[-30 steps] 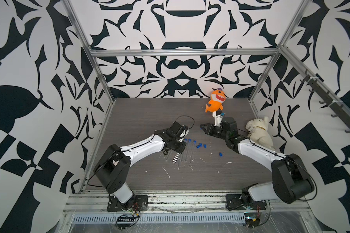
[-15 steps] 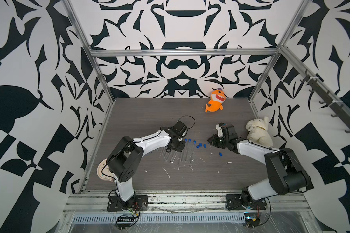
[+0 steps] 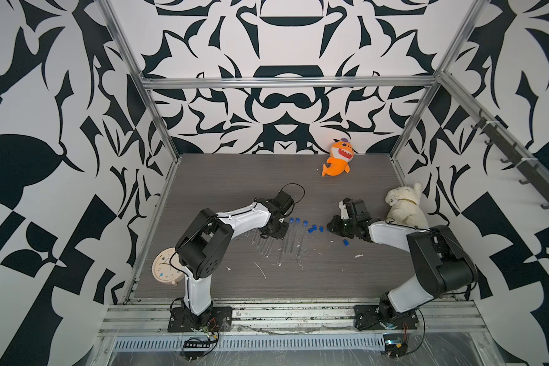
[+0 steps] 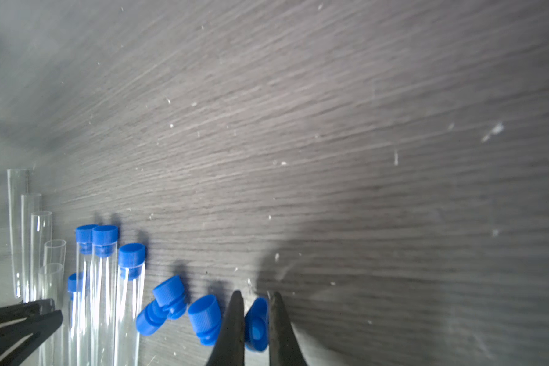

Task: Remove stoppers from test tubes
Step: Place the stopper at the center of the board.

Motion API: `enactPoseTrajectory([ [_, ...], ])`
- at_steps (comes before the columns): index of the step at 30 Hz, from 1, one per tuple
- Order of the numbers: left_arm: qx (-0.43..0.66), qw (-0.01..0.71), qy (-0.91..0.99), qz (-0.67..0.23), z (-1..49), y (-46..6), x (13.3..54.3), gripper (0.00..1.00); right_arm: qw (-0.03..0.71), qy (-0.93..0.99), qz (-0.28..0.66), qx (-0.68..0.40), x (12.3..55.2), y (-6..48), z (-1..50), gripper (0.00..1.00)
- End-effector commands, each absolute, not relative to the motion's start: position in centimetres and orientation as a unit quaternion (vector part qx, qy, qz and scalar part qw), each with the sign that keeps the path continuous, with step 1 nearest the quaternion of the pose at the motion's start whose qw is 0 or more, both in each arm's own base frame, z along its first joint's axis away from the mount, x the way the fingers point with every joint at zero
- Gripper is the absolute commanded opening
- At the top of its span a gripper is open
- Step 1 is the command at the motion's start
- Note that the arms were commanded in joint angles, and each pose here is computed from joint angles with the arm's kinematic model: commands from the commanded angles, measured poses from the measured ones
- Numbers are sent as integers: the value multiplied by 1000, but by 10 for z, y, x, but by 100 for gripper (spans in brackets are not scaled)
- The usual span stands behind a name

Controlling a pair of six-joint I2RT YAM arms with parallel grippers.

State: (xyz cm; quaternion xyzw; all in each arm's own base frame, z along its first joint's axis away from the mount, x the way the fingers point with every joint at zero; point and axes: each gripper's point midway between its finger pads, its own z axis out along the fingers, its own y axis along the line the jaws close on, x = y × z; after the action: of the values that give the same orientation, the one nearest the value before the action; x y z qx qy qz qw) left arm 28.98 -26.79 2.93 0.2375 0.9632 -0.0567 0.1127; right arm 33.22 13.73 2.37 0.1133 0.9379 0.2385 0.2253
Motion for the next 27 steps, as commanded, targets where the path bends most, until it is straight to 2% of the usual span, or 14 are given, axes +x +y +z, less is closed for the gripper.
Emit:
enactPoseTrajectory([
  [1, 230, 105, 966, -51, 28, -267, 292, 7, 233, 937, 236, 107, 336, 137, 24, 6],
  [3, 230, 104, 966, -53, 28, -267, 292, 12, 233, 937, 235, 108, 335, 136, 23, 10],
  [7, 227, 99, 968, -48, 28, -266, 293, 28, 238, 936, 234, 109, 336, 135, 27, 20],
  [13, 223, 108, 968, -44, 37, -264, 294, 42, 251, 934, 231, 106, 338, 133, 40, 40],
  [23, 223, 137, 962, -80, 75, -266, 285, 44, 295, 923, 232, 79, 341, 132, 73, 48],
  [27, 220, 134, 960, -106, 76, -272, 276, 44, 316, 909, 267, 56, 341, 145, 84, 67],
])
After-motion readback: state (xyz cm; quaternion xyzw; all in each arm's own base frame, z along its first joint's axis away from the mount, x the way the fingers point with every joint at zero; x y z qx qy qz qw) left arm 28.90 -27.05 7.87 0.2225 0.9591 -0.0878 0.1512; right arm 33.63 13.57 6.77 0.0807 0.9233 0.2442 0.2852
